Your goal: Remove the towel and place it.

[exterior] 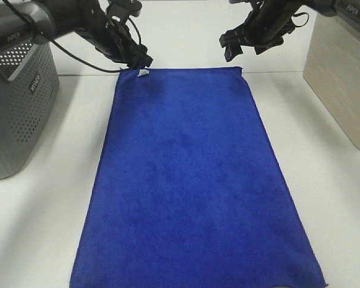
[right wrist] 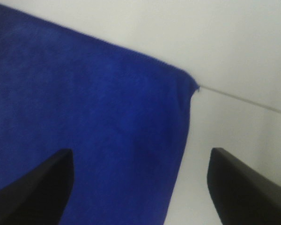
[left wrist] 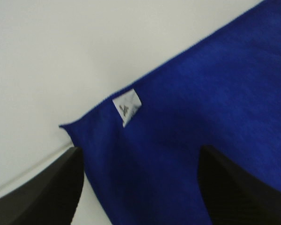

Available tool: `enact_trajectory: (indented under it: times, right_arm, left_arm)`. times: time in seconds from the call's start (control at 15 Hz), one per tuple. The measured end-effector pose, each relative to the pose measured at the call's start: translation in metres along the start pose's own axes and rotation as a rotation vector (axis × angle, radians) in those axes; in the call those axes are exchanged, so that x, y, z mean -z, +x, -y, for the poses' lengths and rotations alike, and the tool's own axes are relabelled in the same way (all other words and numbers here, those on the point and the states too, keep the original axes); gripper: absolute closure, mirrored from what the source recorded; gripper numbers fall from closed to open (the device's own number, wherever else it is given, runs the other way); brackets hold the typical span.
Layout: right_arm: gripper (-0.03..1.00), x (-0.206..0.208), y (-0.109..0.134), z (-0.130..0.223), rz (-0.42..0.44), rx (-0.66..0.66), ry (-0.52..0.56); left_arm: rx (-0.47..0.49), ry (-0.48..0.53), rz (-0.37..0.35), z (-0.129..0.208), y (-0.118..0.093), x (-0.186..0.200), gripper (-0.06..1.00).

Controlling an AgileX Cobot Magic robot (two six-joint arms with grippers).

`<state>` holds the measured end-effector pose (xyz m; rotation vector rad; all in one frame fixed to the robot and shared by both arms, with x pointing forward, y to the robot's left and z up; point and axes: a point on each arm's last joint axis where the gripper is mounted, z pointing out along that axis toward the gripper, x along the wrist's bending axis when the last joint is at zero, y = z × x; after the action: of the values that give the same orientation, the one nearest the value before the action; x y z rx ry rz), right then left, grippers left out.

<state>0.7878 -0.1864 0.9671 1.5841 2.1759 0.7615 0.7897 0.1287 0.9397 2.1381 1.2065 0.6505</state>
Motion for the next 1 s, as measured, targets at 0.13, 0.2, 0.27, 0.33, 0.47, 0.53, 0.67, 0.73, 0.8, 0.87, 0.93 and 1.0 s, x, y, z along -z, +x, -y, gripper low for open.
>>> enact_trajectory:
  times: [0.13,0.2,0.27,0.33,0.47,0.53,0.67,0.73,0.8,0.87,0.93,1.0]
  right_arm:
    - [0.2,0.044,0.01,-0.008,-0.072,-0.068,0.086]
    - [0.19,0.071,0.015,-0.013,-0.096,-0.081,0.104]
    - [0.16,0.092,0.018,-0.019,-0.106,-0.084,0.095]
    - [0.15,0.111,0.02,-0.025,-0.108,-0.092,0.066]
    - [0.14,0.143,0.023,-0.033,-0.104,-0.128,0.022]
    - [0.14,0.155,0.023,-0.036,-0.096,-0.129,-0.002]
    - [0.13,0.184,0.022,-0.039,-0.059,-0.113,-0.041]
    - [0.13,0.197,0.018,-0.037,-0.043,-0.117,-0.047]
    - [0.13,0.207,0.009,-0.034,-0.029,-0.135,-0.048]
    - [0.13,0.215,-0.005,-0.03,-0.009,-0.16,-0.048]
    - [0.13,0.225,-0.024,-0.025,0.02,-0.196,-0.047]
    - [0.13,0.237,-0.041,-0.018,0.052,-0.23,-0.049]
  left_arm:
    - [0.086,0.126,0.038,-0.013,0.0,0.043,0.29]
    - [0.149,0.194,0.049,-0.018,-0.001,0.065,0.29]
    - [0.214,0.235,0.046,-0.024,0.0,0.087,0.29]
    - [0.269,0.278,0.033,-0.027,0.0,0.104,0.28]
    - [0.325,0.294,-0.006,-0.032,0.004,0.12,0.23]
    - [0.329,0.295,-0.019,-0.032,0.005,0.122,0.21]
    - [0.309,0.279,-0.071,-0.037,0.01,0.133,0.2]
    - [0.297,0.258,-0.105,-0.041,0.016,0.145,0.2]
    - [0.302,0.22,-0.13,-0.049,0.025,0.165,0.2]
    - [0.305,0.179,-0.155,-0.055,0.037,0.188,0.2]
    - [0.314,0.148,-0.181,-0.057,0.052,0.207,0.2]
    - [0.34,0.123,-0.212,-0.056,0.071,0.225,0.2]
